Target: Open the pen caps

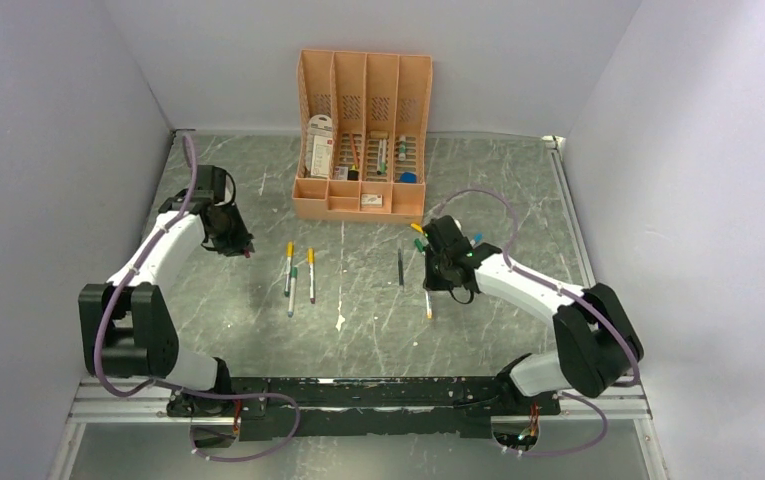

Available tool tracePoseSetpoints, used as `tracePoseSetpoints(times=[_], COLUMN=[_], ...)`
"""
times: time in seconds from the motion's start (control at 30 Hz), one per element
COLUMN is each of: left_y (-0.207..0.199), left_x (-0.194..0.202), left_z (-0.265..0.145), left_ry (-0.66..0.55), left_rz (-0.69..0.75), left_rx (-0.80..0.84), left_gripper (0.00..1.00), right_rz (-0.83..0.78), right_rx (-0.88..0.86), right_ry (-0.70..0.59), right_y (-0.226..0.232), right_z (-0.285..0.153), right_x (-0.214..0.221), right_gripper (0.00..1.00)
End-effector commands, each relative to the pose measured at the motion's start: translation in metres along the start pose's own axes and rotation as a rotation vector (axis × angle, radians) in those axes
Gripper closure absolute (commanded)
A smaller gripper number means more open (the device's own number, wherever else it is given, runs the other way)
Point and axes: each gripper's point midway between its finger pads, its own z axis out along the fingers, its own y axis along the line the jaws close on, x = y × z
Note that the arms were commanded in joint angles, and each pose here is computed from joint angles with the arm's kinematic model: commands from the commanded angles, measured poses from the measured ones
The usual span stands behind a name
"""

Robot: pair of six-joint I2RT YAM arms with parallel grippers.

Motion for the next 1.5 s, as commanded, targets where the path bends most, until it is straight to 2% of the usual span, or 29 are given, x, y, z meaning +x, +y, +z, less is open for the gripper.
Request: tracePoseSetpoints(times=[0.0, 0.23, 0.33, 0.67, 0.77, 0.93, 1.13, 1.23, 1.33, 1.47], left_y=[0.019, 0.043, 0.036, 0.033, 0.026, 0.017, -0.006, -0.023, -0.025, -0.020], left_x=[-0.003, 0.007, 0.023, 0.063, 0.064, 0.031, -0.040, -0.069, -0.077, -0.062], left_z=[0.005, 0.013, 0.015, 0.025, 0.030, 0.036, 0.034, 0.042, 0.061, 0.089], left_ry=[0.020, 0.105, 0.151, 0.253, 0.244, 0.192, 0.075, 0.060, 0.081, 0.141], left_rz=[0.002, 0.063, 0.053, 0.052, 0.052, 0.070, 0.085, 0.094, 0.102, 0.110], left_rx=[-0.034, -0.157, -0.099, -0.051, -0.033, -0.066, -0.087, -0.068, -0.080, -0.082], left_gripper=[0.93, 0.93, 0.93, 0.93, 0.93, 0.93, 0.93, 0.93, 0.93, 0.93], right_rz=[0.026, 0.047, 0.044, -0.022, -0.046, -0.067, -0.080, -0.086, -0.092, -0.095], right_rx=[-0.048, -0.100, -0.087, -0.043, -0.030, -0.025, -0.013, 0.005, 0.009, 0.010], right_ry=[0.028, 0.058, 0.053, 0.019, 0.000, -0.018, -0.035, -0.049, -0.053, -0.051], right_y=[-0.001, 0.012, 0.011, 0.016, 0.018, 0.021, 0.020, 0.016, 0.016, 0.016], right_z=[-0.007, -0.010, -0.008, 0.006, 0.009, 0.015, 0.021, 0.028, 0.036, 0.051], right_x=[0.023, 0.052, 0.055, 0.028, 0.015, -0.005, -0.024, -0.049, -0.073, -0.091], right_gripper=[1.00, 1.00, 1.00, 1.00, 1.00, 1.00, 1.00, 1.00, 1.00, 1.00])
